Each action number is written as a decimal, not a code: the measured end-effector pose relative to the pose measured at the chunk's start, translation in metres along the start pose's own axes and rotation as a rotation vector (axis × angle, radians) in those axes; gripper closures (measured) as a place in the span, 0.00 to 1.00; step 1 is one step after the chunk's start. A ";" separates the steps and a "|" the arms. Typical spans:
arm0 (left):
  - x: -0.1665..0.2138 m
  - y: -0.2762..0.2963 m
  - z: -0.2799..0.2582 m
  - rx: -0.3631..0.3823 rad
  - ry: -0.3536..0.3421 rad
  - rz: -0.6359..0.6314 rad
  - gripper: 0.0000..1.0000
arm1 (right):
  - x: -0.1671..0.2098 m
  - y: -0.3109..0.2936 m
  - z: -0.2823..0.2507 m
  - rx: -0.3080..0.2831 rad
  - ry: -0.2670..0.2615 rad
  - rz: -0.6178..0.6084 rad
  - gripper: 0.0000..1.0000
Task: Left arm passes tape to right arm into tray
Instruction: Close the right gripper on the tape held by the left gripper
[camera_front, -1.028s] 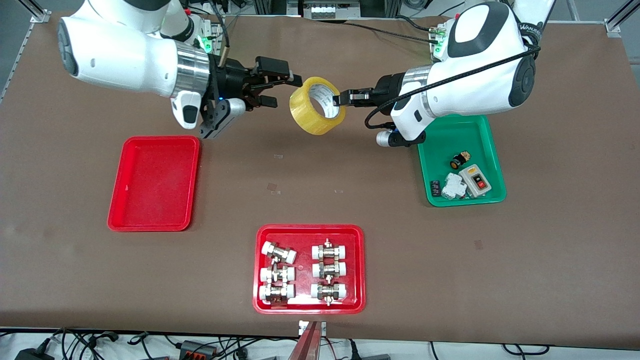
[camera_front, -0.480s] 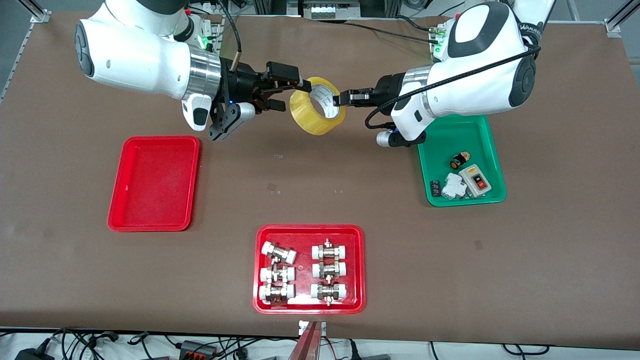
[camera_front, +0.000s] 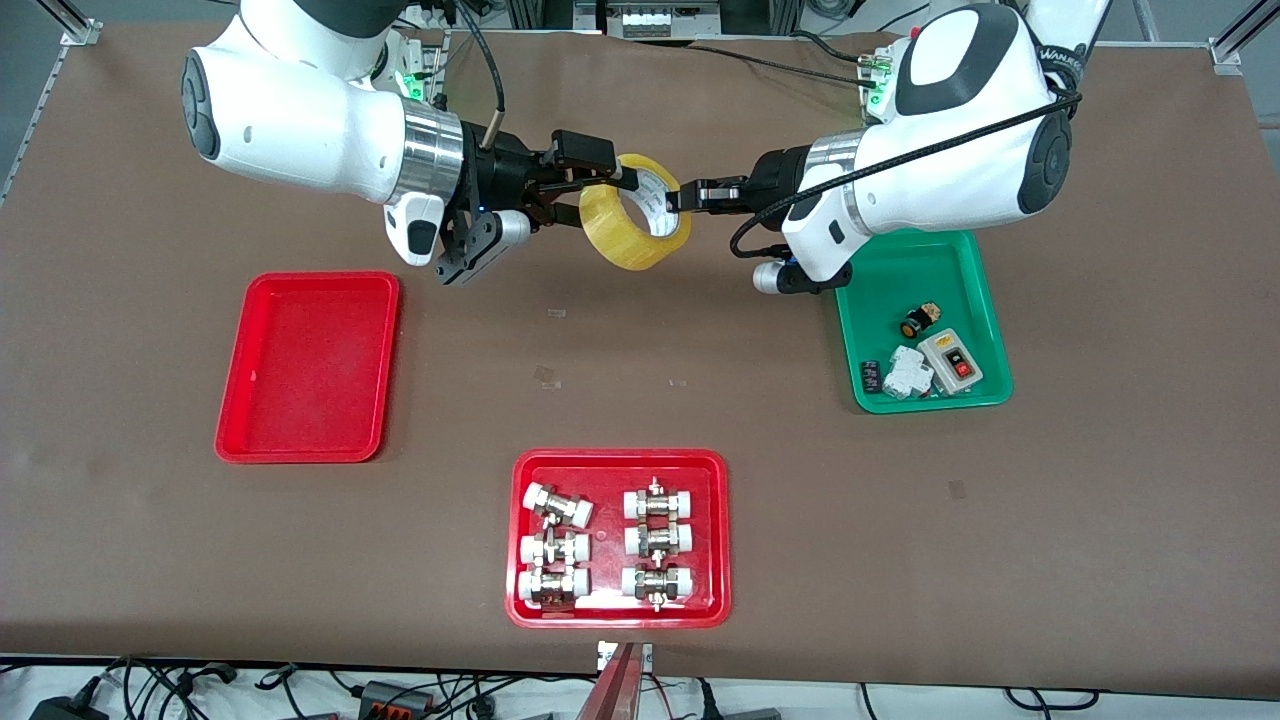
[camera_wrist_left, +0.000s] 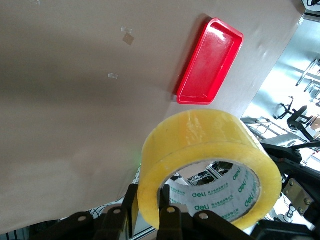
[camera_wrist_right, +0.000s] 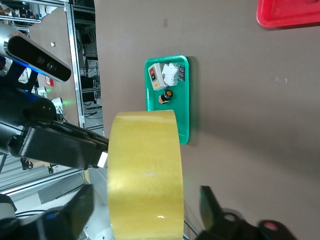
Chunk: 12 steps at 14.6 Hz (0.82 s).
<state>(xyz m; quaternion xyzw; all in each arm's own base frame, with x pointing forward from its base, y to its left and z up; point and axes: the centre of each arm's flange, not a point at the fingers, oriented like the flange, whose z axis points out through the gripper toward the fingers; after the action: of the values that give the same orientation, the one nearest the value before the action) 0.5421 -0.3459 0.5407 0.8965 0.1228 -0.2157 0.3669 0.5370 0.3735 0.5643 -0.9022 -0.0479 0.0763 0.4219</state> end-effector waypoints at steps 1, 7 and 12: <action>0.000 0.000 0.000 0.000 0.000 0.000 0.79 | 0.000 0.000 0.000 0.000 0.000 0.000 0.25; 0.000 0.000 -0.001 -0.002 0.000 0.000 0.79 | 0.000 0.001 0.000 -0.005 0.001 -0.001 0.47; -0.001 0.002 -0.003 -0.003 0.001 0.003 0.65 | 0.001 0.002 0.000 -0.006 0.001 0.000 0.47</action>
<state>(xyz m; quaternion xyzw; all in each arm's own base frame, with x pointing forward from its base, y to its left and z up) 0.5429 -0.3451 0.5442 0.8961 0.1221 -0.2147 0.3687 0.5377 0.3730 0.5628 -0.9034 -0.0479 0.0759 0.4192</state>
